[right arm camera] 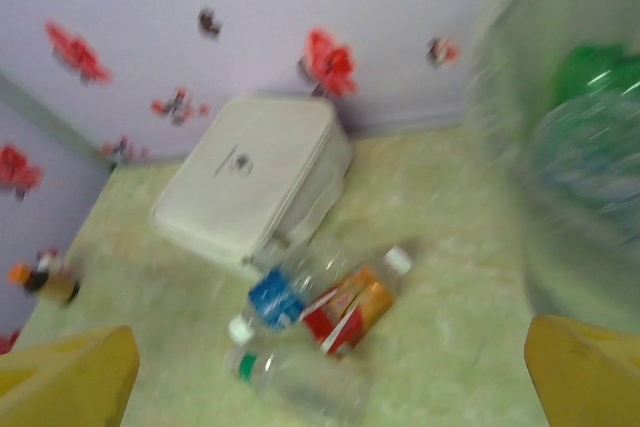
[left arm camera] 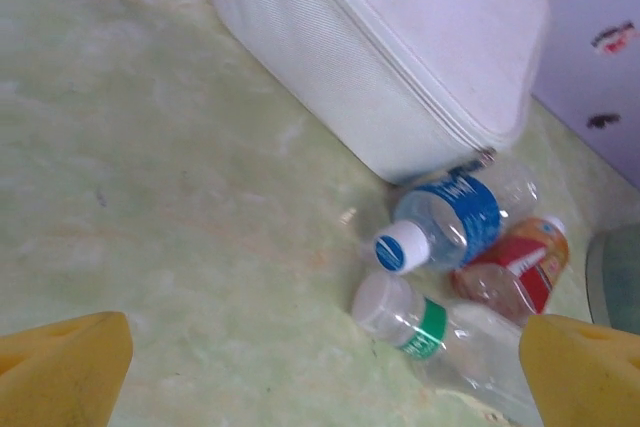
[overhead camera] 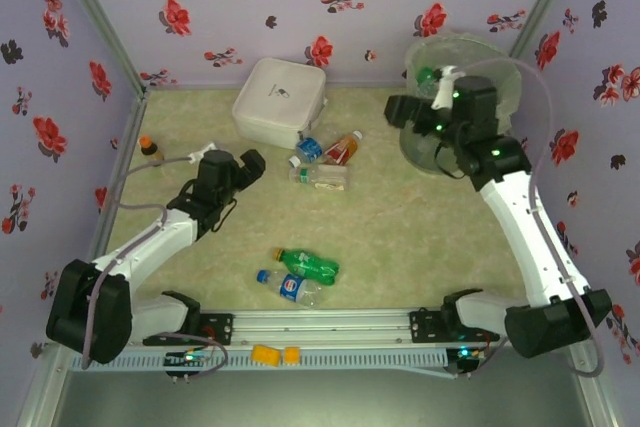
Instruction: Put the plastic bottles in the bin
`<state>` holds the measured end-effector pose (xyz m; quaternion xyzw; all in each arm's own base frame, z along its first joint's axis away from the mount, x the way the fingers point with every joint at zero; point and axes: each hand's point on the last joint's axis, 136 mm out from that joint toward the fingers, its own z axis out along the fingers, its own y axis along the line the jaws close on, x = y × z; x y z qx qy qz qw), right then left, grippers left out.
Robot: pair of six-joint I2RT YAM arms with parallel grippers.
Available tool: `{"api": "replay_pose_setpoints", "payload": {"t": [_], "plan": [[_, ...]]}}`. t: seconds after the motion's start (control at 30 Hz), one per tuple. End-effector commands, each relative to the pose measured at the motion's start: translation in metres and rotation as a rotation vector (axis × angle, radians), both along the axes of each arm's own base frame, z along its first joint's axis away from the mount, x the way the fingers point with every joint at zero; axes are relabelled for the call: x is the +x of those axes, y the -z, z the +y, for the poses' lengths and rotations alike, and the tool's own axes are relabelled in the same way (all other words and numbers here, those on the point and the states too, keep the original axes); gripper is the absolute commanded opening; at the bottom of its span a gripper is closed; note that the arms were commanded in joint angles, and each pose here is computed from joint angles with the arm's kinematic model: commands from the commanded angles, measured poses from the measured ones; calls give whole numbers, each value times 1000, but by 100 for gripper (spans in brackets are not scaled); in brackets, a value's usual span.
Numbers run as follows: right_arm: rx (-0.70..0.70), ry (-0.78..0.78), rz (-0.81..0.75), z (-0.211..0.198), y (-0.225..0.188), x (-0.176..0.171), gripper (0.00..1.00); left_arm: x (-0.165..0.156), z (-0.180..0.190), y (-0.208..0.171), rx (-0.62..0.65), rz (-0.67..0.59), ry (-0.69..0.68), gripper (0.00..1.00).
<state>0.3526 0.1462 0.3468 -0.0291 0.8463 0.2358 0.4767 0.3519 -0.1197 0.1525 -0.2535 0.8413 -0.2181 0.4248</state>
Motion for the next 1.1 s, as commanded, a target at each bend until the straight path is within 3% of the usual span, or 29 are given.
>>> {"api": "replay_pose_setpoints", "payload": {"t": [0.0, 0.47, 0.73, 1.07], "plan": [[-96, -70, 55, 23, 34, -16, 100, -1, 20, 5, -33, 4, -96, 100], [-231, -417, 255, 131, 168, -92, 100, -19, 37, 5, -36, -42, -99, 100], [-490, -531, 368, 125, 234, -128, 100, -20, 20, 7, -47, -42, 6, 100], [-667, -616, 411, 129, 253, -153, 100, -21, 19, 7, -30, -26, 27, 100]]}}
